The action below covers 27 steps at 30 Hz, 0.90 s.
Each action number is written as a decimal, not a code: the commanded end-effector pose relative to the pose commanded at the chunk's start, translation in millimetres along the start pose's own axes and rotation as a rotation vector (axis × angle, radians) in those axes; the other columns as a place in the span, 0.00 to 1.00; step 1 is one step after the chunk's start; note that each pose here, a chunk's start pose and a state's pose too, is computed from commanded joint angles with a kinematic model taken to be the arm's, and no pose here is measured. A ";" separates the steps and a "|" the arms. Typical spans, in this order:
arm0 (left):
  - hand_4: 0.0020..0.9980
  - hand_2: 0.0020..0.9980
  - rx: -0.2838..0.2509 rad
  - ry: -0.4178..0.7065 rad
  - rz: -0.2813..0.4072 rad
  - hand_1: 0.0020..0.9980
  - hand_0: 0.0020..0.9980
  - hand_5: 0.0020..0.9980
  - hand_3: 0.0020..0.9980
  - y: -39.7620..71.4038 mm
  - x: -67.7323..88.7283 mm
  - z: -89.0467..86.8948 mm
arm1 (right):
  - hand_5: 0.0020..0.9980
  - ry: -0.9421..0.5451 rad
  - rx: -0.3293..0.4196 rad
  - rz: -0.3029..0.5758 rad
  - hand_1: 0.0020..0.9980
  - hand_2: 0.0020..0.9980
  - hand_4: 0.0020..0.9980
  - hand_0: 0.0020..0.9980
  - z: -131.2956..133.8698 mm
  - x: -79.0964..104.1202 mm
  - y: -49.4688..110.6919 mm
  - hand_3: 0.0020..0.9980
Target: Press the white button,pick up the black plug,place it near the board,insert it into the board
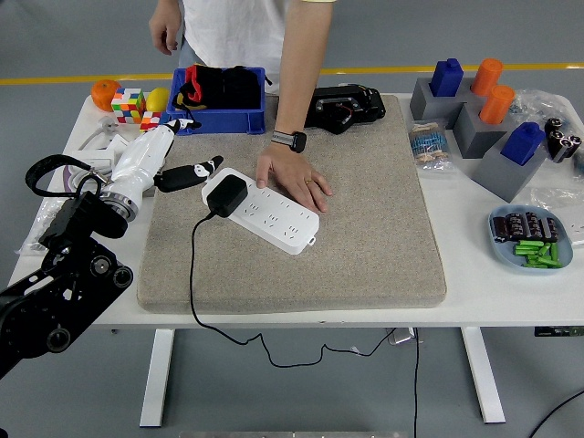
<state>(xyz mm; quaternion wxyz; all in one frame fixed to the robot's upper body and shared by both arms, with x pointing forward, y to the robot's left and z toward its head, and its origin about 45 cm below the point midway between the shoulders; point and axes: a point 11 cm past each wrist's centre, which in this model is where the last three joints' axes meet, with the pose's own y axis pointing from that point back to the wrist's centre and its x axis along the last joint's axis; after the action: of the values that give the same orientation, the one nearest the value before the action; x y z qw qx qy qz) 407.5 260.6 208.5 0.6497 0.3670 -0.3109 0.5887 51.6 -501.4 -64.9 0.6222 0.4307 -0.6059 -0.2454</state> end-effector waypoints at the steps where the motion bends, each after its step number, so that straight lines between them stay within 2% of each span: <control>1: 0.79 0.86 0.014 0.001 -0.004 0.92 0.92 0.58 0.81 -0.1 0.2 -2.8 | 0.33 0.000 -0.001 0.000 0.62 0.64 0.68 0.69 0.1 0.0 0.0 0.58; 6: 0.79 0.86 0.081 0.006 0.002 0.90 0.90 0.57 0.81 -0.4 5.6 -21.5 | 0.33 -0.002 0.000 0.001 0.62 0.64 0.68 0.69 -0.5 0.9 -0.1 0.58; 13: 0.79 0.85 0.122 0.012 0.020 0.90 0.90 0.57 0.80 2.9 13.2 -37.3 | 0.33 -0.001 0.000 0.001 0.62 0.64 0.68 0.69 -0.5 1.2 -0.1 0.58; 27: 0.79 0.85 0.209 0.061 0.060 0.90 0.90 0.57 0.80 15.3 17.1 -69.3 | 0.33 0.002 0.001 0.004 0.62 0.64 0.68 0.69 -1.8 3.8 -0.4 0.58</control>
<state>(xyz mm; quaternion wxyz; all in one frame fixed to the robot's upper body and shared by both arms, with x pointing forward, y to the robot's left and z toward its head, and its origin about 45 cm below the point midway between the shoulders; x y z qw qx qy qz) 392.2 328.8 187.3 0.5993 0.4052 -0.2387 0.6478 54.0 -504.3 -63.0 0.6230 0.4302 -0.6063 -0.2435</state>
